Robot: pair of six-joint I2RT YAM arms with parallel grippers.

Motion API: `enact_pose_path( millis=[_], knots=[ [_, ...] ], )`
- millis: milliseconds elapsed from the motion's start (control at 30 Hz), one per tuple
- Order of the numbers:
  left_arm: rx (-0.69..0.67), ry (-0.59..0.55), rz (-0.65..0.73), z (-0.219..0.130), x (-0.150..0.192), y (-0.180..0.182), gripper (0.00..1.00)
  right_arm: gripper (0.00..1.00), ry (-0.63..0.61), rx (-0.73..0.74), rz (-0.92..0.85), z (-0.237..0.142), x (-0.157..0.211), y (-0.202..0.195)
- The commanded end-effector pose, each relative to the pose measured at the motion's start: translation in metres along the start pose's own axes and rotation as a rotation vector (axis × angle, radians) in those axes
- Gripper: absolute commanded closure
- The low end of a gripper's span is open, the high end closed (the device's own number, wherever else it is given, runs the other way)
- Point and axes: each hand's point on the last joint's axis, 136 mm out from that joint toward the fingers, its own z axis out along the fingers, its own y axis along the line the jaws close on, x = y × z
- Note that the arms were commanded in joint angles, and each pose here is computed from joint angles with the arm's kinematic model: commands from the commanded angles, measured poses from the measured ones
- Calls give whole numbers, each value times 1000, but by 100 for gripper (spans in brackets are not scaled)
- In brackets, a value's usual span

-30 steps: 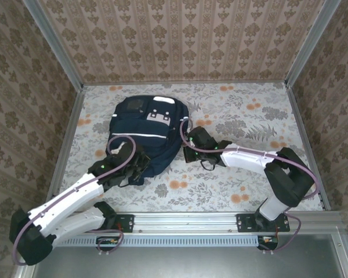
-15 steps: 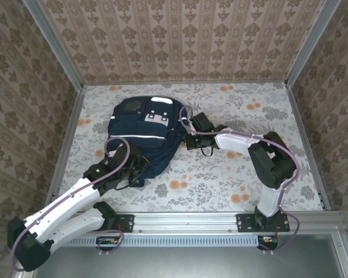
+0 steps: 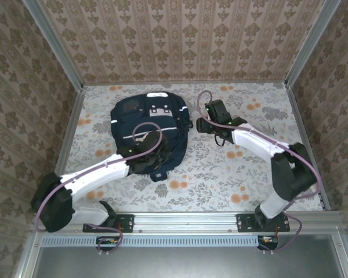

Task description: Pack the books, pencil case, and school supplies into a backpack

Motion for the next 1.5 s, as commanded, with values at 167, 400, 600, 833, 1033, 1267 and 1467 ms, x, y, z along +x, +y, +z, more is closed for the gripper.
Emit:
enact_pose_path(
  millis=[167,400,600,833,1033,1267,1467],
  knots=[
    [193,49,123,15,3,-103,92,25,-133,119,28,-66,-8,-41],
    [152,22,208,7,-9,-98,18,2,-232,142,77,-100,-8,-62],
    [-13,-86,384,-38,-51,-55,0,1,-311,221,67,-122,-3,-85],
    [-230,-280,417,-105,-133,44,0,0,-373,381,22,-134,9,-119],
    [-427,-532,417,-137,-208,129,0,0,-434,457,-136,-110,25,-134],
    [-578,-644,560,-105,-251,177,0,0,-432,484,-83,-74,40,-164],
    [-458,-699,601,-65,-266,184,0,0,-496,416,-41,-43,27,-175]
  ],
)
